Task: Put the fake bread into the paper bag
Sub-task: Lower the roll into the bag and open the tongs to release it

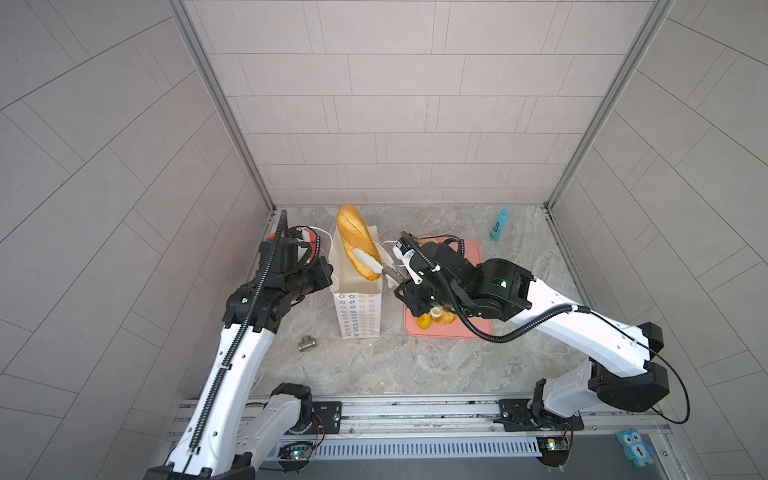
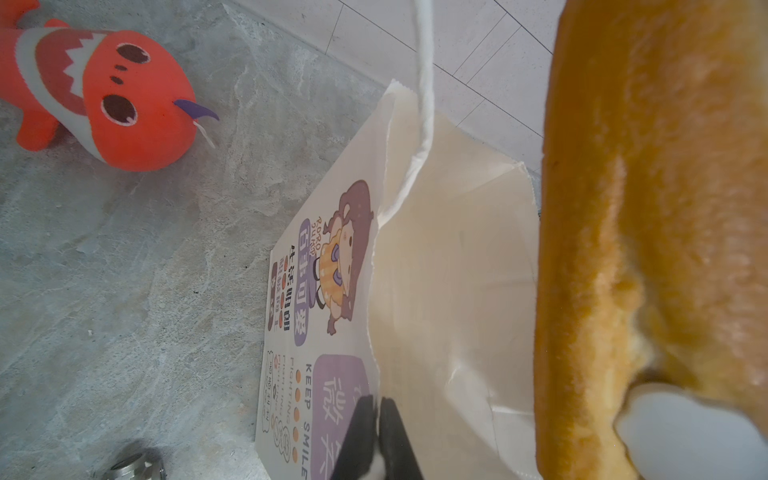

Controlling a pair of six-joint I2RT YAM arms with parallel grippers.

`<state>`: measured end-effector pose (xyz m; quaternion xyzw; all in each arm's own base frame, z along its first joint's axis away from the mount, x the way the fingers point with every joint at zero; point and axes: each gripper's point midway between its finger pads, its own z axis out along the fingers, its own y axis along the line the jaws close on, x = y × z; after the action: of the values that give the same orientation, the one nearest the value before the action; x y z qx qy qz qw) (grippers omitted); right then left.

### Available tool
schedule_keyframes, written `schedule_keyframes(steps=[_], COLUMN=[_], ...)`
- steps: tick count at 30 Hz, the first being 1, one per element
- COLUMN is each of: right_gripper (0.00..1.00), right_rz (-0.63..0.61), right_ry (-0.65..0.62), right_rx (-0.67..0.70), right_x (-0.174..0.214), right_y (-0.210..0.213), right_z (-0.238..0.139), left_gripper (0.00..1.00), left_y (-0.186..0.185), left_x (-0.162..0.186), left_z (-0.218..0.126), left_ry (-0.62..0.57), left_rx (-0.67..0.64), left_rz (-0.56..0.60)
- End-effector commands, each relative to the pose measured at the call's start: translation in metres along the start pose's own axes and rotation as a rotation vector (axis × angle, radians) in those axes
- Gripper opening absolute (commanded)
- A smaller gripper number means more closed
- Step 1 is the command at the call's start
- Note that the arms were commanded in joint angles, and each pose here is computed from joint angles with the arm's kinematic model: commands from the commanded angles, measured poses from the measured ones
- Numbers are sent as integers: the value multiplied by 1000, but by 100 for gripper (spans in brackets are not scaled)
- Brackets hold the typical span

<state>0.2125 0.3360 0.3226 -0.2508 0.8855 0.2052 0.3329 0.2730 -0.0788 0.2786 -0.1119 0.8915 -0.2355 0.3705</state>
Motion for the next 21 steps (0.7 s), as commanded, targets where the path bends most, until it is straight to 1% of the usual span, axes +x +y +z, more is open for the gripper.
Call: schedule_keyframes(steps=[1,6,17,21], right_gripper=[34,35,48,49], right_rz=[19,19,18,18], right_ry=[-51,-44,-63,-71], right_rx=[-22,-27,-30,-32], right_x=[-12,-10,-13,-15], right_y=[8,9,8,8], right_z=[0,3,-4,-7], left_gripper=[8,8,8,8], left_y=[0,0,1,1], left_x=[2,3,4,3], left_z=[1,1,2,1], left_ry=[-4,-2,0,-3], left_rx=[9,8,5,6], left_rz=[-1,0,-1,-1])
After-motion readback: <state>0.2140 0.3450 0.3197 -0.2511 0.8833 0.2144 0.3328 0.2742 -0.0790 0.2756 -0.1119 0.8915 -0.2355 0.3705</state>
